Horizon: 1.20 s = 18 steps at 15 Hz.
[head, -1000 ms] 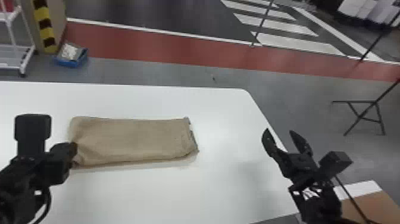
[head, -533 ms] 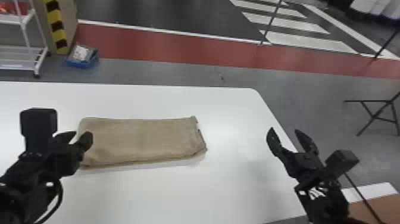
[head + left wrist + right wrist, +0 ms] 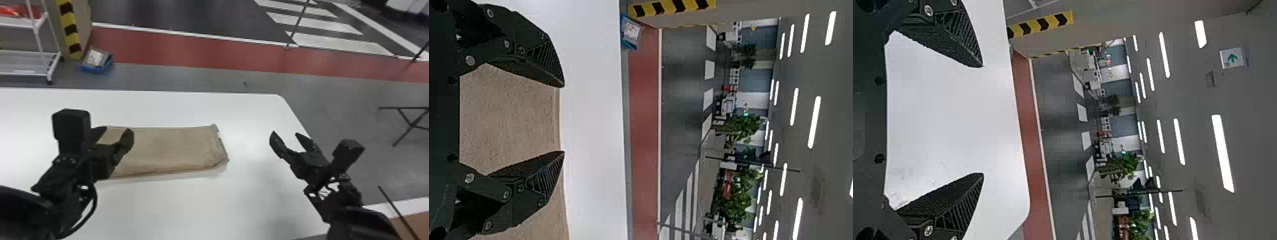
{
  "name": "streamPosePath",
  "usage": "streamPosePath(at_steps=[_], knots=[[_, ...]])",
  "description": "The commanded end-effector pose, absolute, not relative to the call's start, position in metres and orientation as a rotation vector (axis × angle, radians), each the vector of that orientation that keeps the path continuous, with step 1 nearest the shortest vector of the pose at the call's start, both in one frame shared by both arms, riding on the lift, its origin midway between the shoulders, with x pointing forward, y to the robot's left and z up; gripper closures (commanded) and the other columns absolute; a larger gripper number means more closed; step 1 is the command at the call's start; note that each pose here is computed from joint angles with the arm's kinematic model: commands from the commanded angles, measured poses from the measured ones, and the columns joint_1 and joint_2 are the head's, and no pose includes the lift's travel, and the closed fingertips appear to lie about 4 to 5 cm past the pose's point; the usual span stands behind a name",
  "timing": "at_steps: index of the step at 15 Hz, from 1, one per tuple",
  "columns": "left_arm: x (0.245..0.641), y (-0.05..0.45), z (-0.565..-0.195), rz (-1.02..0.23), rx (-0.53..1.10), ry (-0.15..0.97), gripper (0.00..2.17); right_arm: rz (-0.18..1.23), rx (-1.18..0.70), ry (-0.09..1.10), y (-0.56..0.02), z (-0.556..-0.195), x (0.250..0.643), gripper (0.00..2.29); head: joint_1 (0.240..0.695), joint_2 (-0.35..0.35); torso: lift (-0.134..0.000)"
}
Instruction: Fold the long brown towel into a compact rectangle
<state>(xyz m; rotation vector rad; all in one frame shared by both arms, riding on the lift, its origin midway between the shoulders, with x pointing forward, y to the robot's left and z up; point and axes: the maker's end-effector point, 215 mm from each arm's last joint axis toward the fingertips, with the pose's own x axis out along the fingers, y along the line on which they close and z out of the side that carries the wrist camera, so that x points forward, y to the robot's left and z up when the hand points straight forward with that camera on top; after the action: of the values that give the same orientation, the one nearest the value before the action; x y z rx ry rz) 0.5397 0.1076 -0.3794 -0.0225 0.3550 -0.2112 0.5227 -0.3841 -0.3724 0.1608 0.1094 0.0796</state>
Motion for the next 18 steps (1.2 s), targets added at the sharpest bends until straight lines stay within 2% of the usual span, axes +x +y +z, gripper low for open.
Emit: streamPosePath(at_steps=[1,2,6,10,13,18], knots=[[0.53,0.081,-0.398,-0.254,0.013,0.398,1.73,0.133,0.196,0.172,-0.355,-0.378,0.543,0.13,0.695,-0.28,-0.123],[0.529,0.076,-0.404,-0.262,0.032,0.405,1.86,0.162,0.208,0.201,-0.342,-0.382,0.549,0.13,0.695,-0.279,-0.123],[0.527,0.082,-0.418,-0.259,0.09,0.433,1.86,0.276,0.322,0.284,-0.294,-0.391,0.563,0.28,0.695,-0.247,-0.123],[0.524,0.088,-0.434,-0.248,0.117,0.473,1.86,0.344,0.331,0.385,-0.267,-0.408,0.563,0.28,0.695,-0.202,-0.123],[0.52,0.083,-0.44,-0.255,0.128,0.489,1.86,0.364,0.302,0.546,-0.257,-0.438,0.559,0.28,0.695,-0.18,-0.123],[0.517,0.078,-0.443,-0.264,0.136,0.492,1.85,0.351,0.268,0.547,-0.262,-0.43,0.569,0.29,0.695,-0.181,-0.123]])
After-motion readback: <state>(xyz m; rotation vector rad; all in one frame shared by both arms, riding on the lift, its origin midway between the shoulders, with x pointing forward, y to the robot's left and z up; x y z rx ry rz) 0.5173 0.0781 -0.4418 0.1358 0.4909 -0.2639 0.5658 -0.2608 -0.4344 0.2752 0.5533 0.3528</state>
